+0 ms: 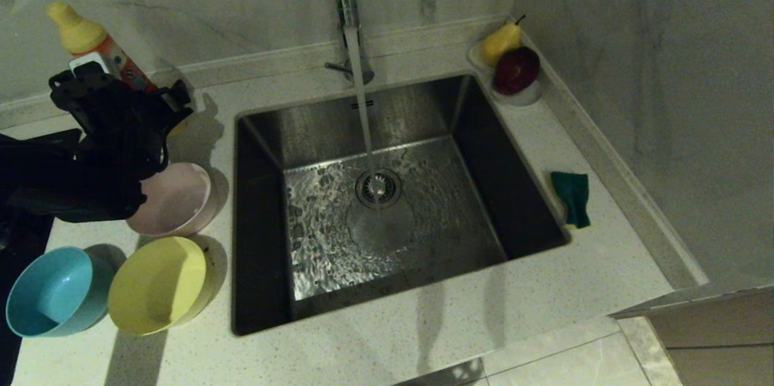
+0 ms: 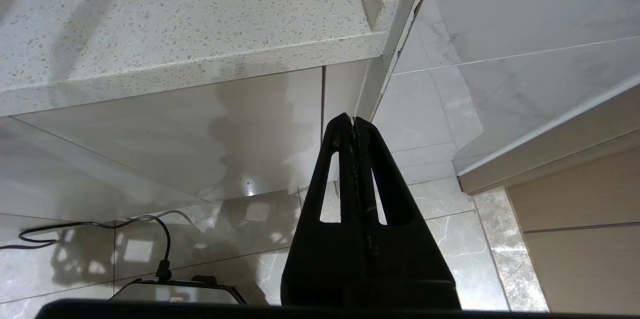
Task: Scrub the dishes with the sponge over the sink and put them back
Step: Grab the dish soap
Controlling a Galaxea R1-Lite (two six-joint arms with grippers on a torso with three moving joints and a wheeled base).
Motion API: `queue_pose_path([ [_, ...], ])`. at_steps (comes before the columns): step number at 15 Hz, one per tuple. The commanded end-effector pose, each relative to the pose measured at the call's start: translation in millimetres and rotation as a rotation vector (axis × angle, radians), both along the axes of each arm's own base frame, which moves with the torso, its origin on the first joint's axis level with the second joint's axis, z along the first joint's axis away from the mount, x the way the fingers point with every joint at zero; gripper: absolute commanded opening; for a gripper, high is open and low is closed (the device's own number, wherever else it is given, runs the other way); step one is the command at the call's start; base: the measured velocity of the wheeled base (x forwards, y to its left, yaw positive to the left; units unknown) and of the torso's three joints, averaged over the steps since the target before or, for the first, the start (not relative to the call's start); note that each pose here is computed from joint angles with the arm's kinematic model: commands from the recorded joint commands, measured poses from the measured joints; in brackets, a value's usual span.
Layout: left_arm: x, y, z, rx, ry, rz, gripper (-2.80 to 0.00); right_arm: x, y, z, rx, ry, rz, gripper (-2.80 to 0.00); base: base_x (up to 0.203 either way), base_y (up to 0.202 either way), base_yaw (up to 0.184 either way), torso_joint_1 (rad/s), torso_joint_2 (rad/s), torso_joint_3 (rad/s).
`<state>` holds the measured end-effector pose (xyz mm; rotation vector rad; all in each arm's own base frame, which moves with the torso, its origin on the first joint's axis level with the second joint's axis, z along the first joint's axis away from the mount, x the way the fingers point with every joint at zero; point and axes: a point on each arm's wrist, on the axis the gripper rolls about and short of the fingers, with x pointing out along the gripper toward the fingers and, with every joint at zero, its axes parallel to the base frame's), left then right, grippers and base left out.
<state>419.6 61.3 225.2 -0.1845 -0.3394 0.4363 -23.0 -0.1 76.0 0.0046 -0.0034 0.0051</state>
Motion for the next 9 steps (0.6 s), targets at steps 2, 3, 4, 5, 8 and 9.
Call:
queue_pose_path([
  [2,8.5,1.7,1.6,0.001,-0.035,0.003,0.0,0.0,0.0,0.0,0.0,-0.001,0.001,-2.8,0.0,0.0,0.0,0.0,0.0,0.0],
  [3,11.8,2.1,-0.7,0.001,-0.034,0.004,0.0,0.0,0.0,0.0,0.0,-0.001,0.001,-2.8,0.0,0.0,0.0,0.0,0.0,0.0],
  [4,13.3,1.7,-0.5,0.002,-0.038,0.003,0.0,0.0,0.0,0.0,0.0,-0.001,0.001,-2.8,0.0,0.0,0.0,0.0,0.0,0.0],
  [5,14.1,1.8,-0.4,0.004,-0.038,0.003,0.0,0.0,0.0,0.0,0.0,-0.001,0.001,-2.8,0.0,0.0,0.0,0.0,0.0,0.0],
  [8,18.9,2.5,-0.8,0.006,-0.049,0.005,-2.8,0.0,0.0,0.0,0.0,-0.001,0.001,-2.8,0.0,0.0,0.0,0.0,0.0,0.0],
  [9,18.8,2.5,0.7,0.01,-0.054,0.006,-2.8,0.0,0.0,0.0,0.0,-0.001,0.001,-2.8,0.0,0.0,0.0,0.0,0.0,0.0],
])
